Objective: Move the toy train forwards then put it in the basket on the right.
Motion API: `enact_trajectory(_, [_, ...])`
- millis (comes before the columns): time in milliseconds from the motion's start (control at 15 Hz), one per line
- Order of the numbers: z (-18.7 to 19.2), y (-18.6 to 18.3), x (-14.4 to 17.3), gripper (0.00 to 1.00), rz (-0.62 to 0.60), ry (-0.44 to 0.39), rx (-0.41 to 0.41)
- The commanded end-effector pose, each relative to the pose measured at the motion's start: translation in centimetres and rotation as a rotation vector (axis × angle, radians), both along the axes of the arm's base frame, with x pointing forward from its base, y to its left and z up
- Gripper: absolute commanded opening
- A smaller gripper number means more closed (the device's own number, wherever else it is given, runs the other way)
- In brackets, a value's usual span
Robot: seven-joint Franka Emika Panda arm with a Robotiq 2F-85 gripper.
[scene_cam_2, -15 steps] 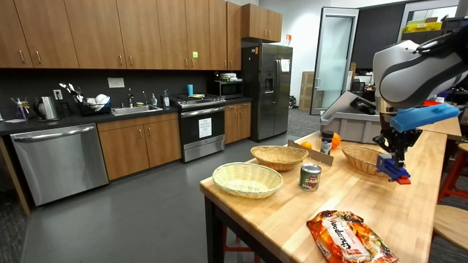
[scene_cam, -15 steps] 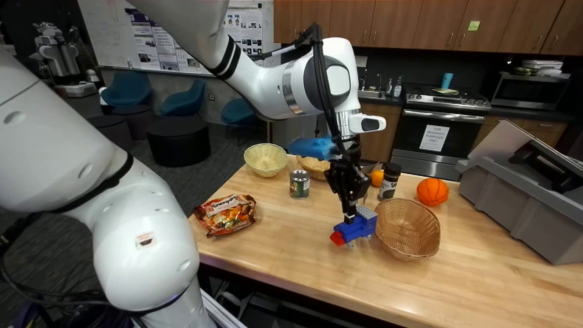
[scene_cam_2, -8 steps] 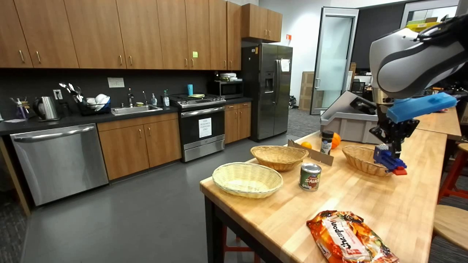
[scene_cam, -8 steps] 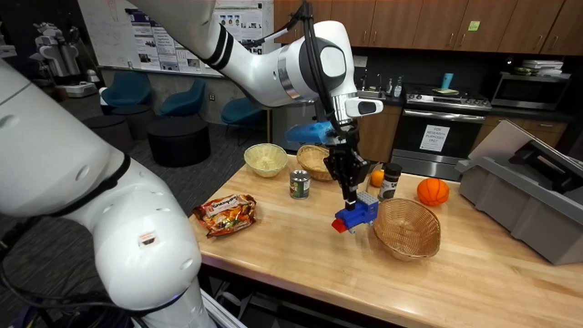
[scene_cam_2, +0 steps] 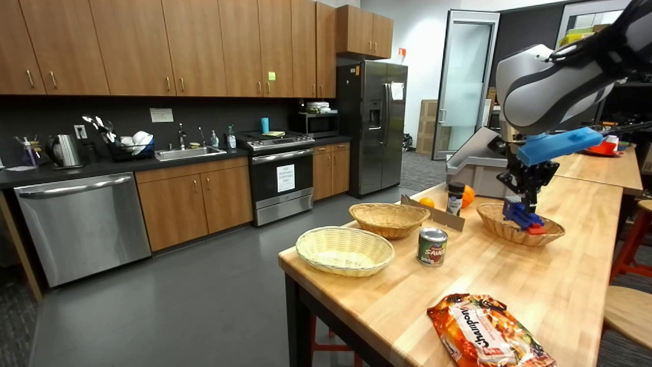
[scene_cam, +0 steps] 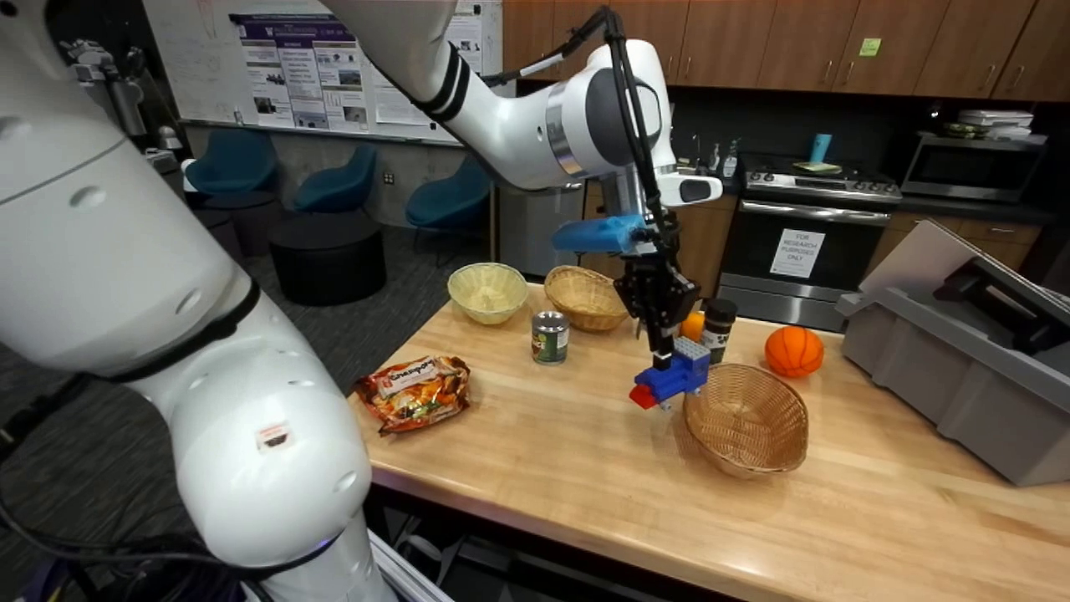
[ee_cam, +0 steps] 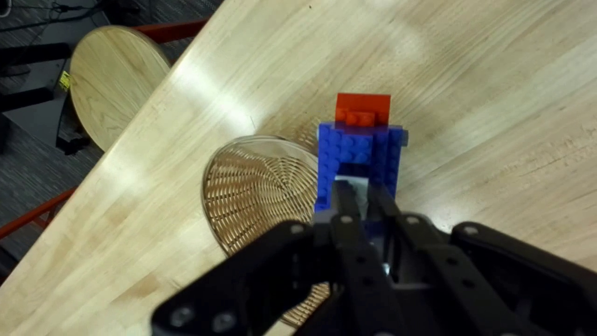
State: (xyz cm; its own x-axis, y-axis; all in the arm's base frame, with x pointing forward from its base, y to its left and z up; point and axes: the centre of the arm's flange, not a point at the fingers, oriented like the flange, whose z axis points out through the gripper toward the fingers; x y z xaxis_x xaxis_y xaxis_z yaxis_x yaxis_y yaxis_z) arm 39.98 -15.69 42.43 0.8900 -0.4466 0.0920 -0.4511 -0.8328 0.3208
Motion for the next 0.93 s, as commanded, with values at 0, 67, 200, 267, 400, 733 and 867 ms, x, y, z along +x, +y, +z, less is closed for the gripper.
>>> enact_trajectory(0, [-1.3, -3.0, 4.7, 0.03, 0.032, 0.014, -0.001])
enact_trajectory(67, [-1.7, -4.1, 5.5, 0.03, 0.037, 0.013, -0.002])
enact_trajectory(200, [-2.3, -6.2, 6.7, 0.03, 0.047, 0.012, 0.002])
enact_trajectory(267, [-2.4, -7.2, 7.2, 0.03, 0.051, 0.011, 0.001])
enact_trajectory(400, [-2.7, -9.0, 7.8, 0.03, 0.050, 0.013, 0.000])
enact_trajectory(733, [-3.2, -11.3, 8.6, 0.03, 0.045, 0.007, 0.002])
enact_trajectory(867, [-3.1, -12.1, 8.9, 0.03, 0.047, 0.010, 0.000])
